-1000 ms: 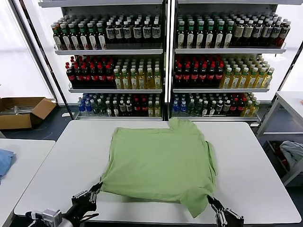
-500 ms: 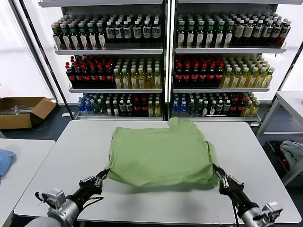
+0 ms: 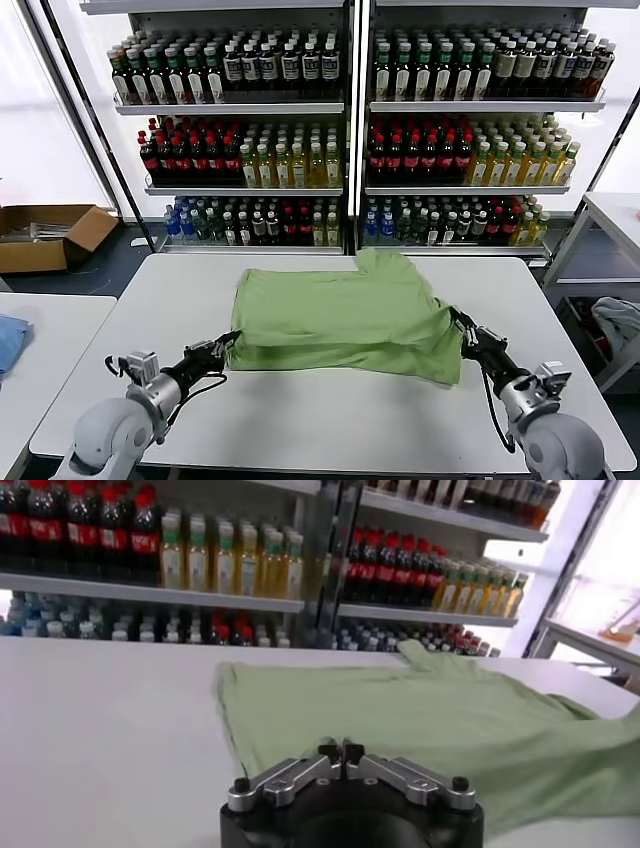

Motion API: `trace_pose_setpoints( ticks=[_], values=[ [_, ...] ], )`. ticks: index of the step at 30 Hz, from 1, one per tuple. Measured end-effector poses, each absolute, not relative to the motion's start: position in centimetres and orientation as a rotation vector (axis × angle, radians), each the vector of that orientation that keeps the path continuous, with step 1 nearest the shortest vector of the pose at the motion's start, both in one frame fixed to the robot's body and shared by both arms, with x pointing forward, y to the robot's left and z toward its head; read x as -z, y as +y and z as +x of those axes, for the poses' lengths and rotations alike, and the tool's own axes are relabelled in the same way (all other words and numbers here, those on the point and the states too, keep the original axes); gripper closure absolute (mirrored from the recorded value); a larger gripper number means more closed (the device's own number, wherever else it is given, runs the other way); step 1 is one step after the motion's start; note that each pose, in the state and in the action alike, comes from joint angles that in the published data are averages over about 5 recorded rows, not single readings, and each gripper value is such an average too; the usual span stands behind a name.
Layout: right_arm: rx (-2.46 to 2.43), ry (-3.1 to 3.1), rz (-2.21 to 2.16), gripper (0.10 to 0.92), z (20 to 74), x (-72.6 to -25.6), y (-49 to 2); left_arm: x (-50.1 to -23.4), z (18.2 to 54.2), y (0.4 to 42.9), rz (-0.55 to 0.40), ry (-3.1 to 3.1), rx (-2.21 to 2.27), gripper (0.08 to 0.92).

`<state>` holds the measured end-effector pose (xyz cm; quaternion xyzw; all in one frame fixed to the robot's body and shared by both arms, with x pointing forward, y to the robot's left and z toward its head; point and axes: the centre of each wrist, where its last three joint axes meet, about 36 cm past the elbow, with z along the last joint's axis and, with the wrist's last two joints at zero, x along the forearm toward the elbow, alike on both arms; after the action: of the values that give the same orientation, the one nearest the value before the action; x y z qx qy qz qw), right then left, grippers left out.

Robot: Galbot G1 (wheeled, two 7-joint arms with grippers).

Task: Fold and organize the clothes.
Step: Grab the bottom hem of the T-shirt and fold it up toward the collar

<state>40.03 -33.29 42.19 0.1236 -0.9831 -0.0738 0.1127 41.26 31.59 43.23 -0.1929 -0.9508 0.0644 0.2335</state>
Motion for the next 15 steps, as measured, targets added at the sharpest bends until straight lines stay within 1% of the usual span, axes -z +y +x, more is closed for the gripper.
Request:
trace_pose_setpoints(
  ticks=[3,5,10,15],
  values=[
    [0.184,-2.862,0.360,0.832,40.8,-41.5,-33.2,-42.6,42.8,31.9,-0.510,-2.603,-0.174,0.897],
    [0.158,-2.853,0.355,0.771,41.1,-41.3,-33.2,-42.4,43.5,32.1,-0.489,-2.602,-0.168,0.857],
    [0.093,-2.841,0.323,0.633,41.1,-41.1,-33.5,-42.1,44.5,32.9,-0.433,-2.604,-0.129,0.710],
    [0.030,-2.843,0.276,0.486,40.4,-41.5,-33.9,-42.2,44.4,33.9,-0.392,-2.606,-0.081,0.572]
  ],
)
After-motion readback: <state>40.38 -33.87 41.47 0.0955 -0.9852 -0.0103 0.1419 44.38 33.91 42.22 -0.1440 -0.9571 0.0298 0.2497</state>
